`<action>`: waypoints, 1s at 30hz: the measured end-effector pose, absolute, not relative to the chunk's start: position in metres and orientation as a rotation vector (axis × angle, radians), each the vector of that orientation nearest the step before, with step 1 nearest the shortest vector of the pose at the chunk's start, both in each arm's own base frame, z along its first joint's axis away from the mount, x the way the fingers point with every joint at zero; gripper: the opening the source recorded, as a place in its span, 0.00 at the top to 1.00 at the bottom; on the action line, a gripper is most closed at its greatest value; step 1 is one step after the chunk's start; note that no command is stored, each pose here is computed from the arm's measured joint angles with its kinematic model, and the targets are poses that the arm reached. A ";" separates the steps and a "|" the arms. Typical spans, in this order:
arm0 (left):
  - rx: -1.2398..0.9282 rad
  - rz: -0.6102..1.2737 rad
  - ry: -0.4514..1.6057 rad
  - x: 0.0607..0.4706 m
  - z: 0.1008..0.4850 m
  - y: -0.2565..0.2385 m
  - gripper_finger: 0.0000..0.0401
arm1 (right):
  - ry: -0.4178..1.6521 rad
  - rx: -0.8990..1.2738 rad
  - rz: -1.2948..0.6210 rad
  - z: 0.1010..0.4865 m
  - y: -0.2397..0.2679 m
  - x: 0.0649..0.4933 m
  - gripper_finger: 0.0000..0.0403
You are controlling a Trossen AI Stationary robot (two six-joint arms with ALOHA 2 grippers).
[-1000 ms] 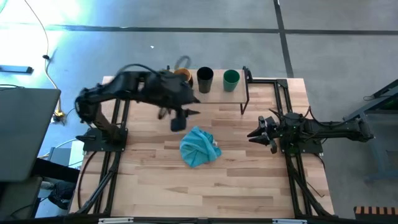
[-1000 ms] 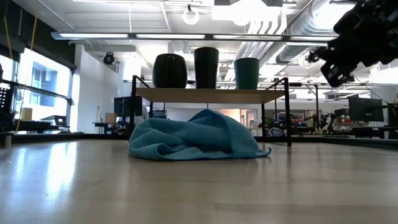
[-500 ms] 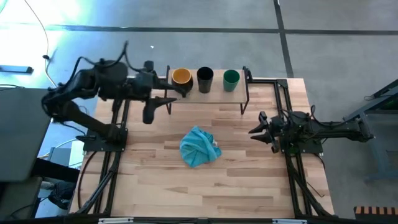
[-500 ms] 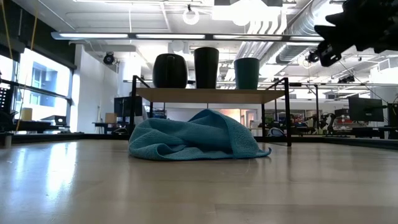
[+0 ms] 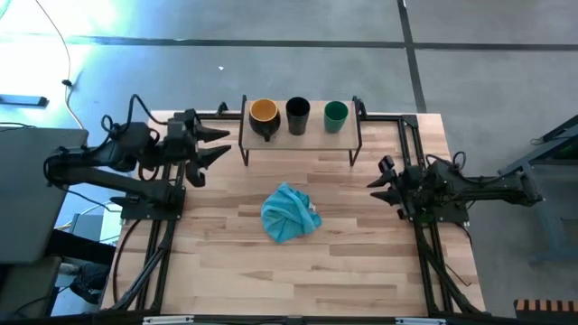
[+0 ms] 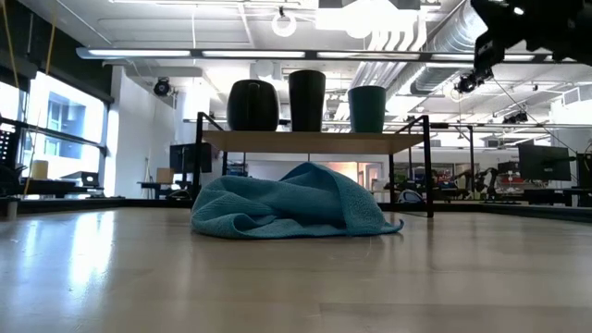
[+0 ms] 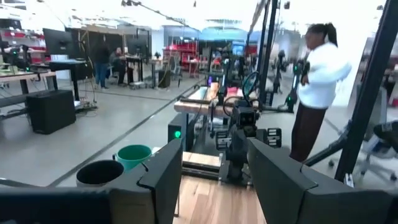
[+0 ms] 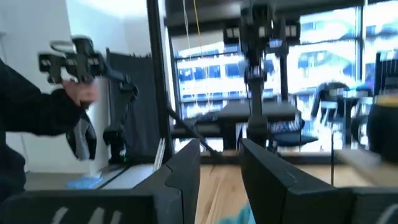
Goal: Stack small to large cups/mugs on shelf
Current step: Return to Home Position
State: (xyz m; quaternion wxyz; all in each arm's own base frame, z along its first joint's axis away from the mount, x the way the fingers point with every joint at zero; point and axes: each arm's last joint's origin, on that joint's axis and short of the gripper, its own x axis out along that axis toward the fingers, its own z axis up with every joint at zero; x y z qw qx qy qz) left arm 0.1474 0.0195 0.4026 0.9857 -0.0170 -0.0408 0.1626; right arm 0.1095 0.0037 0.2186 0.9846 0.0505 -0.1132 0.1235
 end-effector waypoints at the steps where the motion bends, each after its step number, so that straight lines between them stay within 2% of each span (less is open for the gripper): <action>1: -0.040 0.327 -0.095 0.145 0.398 0.019 0.58 | -0.249 0.087 0.248 0.221 0.004 0.109 0.74; 9: -0.067 0.338 -0.079 0.136 0.369 0.019 0.58 | -0.380 -0.017 0.236 0.232 0.004 0.105 0.74; 30: -0.228 0.393 -0.139 0.099 0.297 0.018 0.58 | -0.394 0.014 0.242 0.233 0.004 0.104 0.74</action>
